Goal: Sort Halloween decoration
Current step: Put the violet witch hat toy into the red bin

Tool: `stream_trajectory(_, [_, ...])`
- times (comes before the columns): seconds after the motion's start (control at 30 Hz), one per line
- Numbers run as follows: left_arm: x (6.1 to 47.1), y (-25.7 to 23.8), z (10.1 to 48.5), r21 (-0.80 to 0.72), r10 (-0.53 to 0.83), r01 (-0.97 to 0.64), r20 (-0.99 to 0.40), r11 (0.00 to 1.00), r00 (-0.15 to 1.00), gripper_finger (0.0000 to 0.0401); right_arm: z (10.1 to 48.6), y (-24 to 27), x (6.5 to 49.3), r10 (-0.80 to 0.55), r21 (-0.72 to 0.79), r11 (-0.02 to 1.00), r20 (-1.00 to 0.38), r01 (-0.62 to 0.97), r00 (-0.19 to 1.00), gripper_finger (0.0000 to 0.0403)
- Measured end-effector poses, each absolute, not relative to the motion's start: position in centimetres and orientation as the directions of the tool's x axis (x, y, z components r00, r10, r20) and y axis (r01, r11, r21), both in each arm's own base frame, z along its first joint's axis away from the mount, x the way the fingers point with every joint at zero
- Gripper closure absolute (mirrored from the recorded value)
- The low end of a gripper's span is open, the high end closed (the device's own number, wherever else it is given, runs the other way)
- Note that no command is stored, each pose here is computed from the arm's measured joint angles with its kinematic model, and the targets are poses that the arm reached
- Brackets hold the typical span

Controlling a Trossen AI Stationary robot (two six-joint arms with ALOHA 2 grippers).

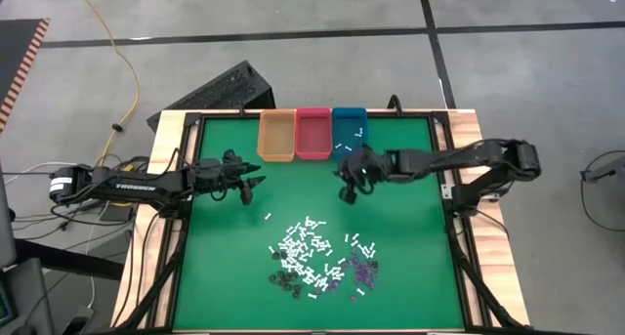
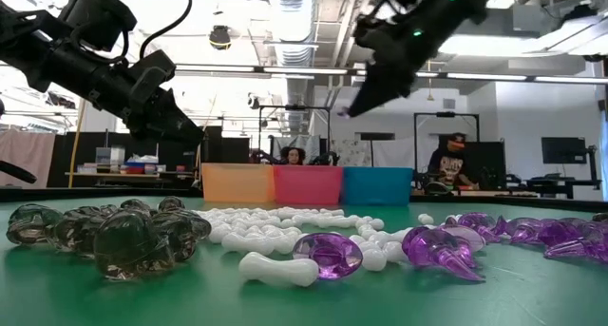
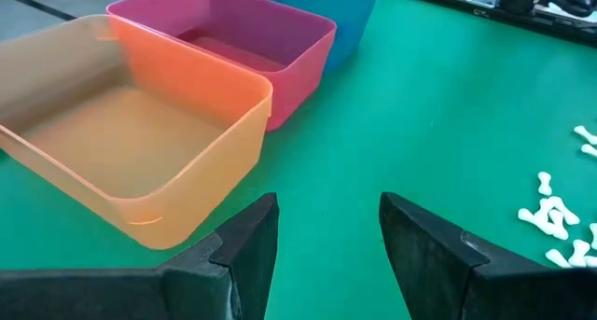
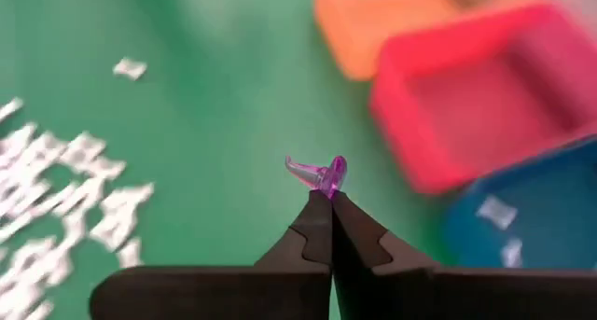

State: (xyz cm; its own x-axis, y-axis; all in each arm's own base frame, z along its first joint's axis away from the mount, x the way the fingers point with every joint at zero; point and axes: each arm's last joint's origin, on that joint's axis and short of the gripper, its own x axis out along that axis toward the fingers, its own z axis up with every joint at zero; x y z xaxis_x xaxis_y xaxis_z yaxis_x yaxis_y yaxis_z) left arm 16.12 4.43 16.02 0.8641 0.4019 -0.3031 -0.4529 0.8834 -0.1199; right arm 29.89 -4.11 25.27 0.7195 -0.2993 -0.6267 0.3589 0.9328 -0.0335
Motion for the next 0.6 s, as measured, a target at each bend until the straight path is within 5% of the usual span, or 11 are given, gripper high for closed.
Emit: stream_trajectory(0.6, [16.1,4.4,15.9,-0.127,0.398,-0.453,-0.313,0.882,0.862,0.0222,23.6,-16.6,37.8,-0.469,-0.133,0.843,-0.656,0.522,0.591,0.0359])
